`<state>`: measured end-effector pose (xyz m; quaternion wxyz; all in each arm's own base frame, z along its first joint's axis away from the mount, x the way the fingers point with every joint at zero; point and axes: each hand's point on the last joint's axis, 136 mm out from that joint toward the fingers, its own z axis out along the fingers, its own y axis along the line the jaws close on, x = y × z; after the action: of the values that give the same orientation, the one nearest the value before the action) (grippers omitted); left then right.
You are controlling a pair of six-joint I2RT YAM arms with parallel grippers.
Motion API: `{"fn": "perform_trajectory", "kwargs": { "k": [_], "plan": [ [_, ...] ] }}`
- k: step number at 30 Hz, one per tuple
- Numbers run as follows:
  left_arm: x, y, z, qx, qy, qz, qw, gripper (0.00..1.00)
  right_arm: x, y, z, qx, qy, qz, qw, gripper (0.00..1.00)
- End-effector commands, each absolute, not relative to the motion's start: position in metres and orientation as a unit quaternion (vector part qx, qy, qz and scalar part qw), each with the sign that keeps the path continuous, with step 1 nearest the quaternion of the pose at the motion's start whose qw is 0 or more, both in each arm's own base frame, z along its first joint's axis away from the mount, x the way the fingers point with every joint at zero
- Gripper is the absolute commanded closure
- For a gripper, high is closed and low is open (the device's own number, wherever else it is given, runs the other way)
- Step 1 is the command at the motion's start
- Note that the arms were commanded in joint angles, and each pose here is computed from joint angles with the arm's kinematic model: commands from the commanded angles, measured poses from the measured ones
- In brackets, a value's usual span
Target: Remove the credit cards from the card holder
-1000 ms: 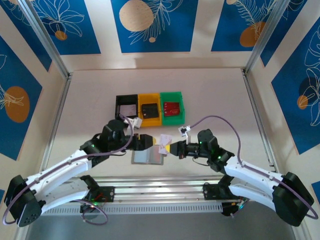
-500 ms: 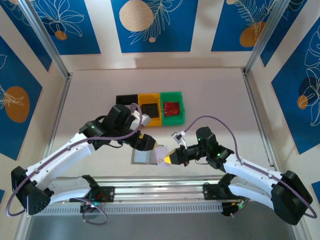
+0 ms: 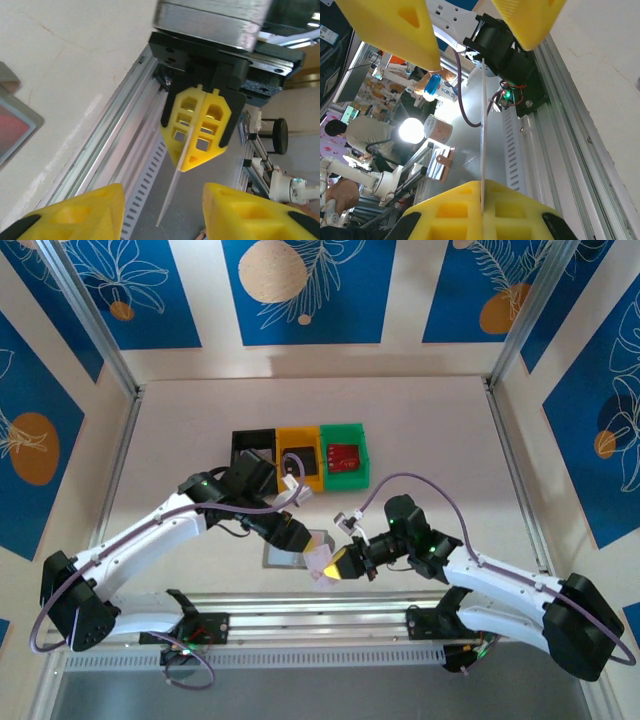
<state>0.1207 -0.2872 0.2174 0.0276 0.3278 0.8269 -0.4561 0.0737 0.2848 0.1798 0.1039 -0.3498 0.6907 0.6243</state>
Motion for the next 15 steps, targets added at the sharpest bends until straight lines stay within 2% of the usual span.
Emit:
{"fn": "perform_trajectory", "kwargs": {
  "k": [1,10,15],
  "plan": [
    [0.109,-0.292,0.226,0.346,0.805,-0.481,0.007,0.58,0.07,0.289,0.192,-0.372,0.672,0.631,0.104,1.0],
    [0.096,-0.294,0.22,0.357,0.794,-0.491,-0.015,0.64,0.07,0.294,0.196,-0.38,0.668,0.633,0.096,1.0],
    [0.092,-0.294,0.218,0.364,0.793,-0.489,-0.019,0.74,0.07,0.296,0.198,-0.384,0.666,0.632,0.095,1.0]
  ]
}}
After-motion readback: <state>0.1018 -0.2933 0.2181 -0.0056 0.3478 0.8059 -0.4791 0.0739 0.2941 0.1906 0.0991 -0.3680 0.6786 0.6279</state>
